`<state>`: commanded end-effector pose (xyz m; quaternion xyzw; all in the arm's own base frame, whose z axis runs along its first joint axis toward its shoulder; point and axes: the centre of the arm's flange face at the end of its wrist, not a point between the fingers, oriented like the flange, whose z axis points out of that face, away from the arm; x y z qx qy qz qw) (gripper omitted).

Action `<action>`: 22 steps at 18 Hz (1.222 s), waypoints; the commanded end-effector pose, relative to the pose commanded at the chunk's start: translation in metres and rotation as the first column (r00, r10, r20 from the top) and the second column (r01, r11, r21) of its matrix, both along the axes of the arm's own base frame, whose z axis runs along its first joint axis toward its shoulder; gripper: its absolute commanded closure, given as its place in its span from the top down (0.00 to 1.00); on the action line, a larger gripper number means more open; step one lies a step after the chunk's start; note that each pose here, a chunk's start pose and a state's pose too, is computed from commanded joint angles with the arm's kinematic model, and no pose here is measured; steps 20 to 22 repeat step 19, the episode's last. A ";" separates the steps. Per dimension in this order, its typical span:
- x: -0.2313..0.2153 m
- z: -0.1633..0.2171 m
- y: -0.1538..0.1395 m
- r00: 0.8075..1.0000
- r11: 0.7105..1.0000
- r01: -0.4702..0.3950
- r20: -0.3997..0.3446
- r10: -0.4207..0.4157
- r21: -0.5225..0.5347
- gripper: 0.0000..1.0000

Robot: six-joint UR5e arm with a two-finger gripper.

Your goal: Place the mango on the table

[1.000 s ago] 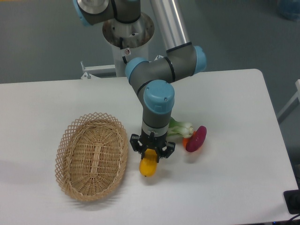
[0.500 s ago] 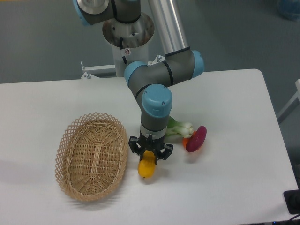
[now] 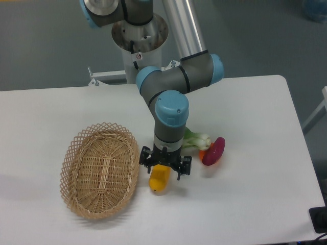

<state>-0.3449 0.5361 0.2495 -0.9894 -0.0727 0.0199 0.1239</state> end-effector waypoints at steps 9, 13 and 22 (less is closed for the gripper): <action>-0.022 0.048 -0.010 0.994 0.996 0.092 -0.062 -0.092 -0.011 1.00; -0.029 0.061 -0.028 0.980 0.982 0.183 -0.069 -0.186 -0.040 1.00; -0.036 0.066 -0.045 0.963 0.961 0.264 -0.041 -0.267 -0.080 1.00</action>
